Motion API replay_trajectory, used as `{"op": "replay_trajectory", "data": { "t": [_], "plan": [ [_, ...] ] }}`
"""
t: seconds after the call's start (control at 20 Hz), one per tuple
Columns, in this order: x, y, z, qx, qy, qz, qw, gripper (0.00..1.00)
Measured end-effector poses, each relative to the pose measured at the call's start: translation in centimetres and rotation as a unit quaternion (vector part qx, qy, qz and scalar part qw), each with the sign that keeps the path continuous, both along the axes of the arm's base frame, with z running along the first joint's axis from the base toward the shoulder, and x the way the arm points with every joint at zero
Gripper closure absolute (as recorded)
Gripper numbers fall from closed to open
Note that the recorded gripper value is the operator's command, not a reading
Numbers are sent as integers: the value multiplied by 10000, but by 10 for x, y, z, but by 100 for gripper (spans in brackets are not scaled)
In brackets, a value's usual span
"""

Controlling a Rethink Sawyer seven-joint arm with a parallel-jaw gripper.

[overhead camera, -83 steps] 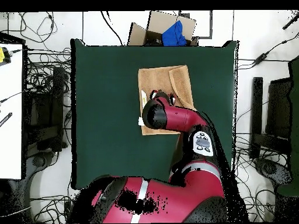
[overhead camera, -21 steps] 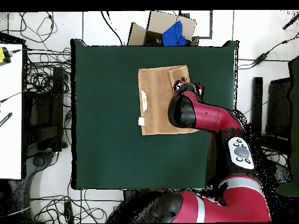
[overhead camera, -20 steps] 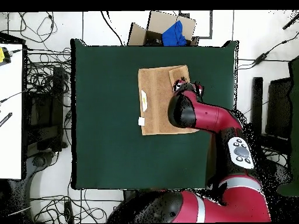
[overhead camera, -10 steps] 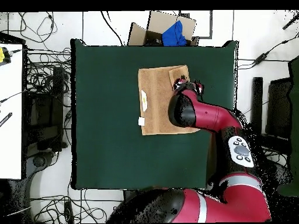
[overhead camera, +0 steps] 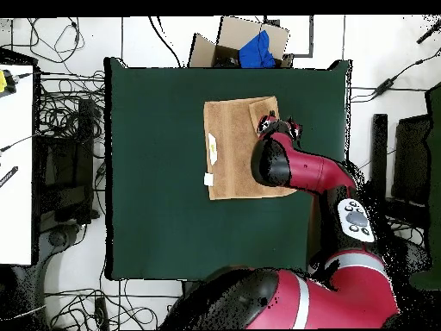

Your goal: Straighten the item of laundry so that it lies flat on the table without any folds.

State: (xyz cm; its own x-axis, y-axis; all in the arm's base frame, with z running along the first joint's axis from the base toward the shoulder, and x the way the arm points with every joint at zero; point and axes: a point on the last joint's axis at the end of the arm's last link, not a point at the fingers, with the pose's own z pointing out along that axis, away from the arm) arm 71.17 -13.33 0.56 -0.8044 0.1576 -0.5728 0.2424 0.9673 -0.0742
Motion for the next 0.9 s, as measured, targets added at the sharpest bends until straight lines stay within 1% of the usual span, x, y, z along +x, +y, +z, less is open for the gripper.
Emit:
{"op": "replay_trajectory", "data": {
  "t": [0.35,0.65,0.8,0.9],
  "plan": [
    [4,0,-9,-1,-12,13,10000,0],
    [12,6,-5,-28,-88,65,9999,0],
    [20,16,-1,-42,-180,123,9998,0],
    [23,20,0,-42,-205,145,9997,0]
  ]
}}
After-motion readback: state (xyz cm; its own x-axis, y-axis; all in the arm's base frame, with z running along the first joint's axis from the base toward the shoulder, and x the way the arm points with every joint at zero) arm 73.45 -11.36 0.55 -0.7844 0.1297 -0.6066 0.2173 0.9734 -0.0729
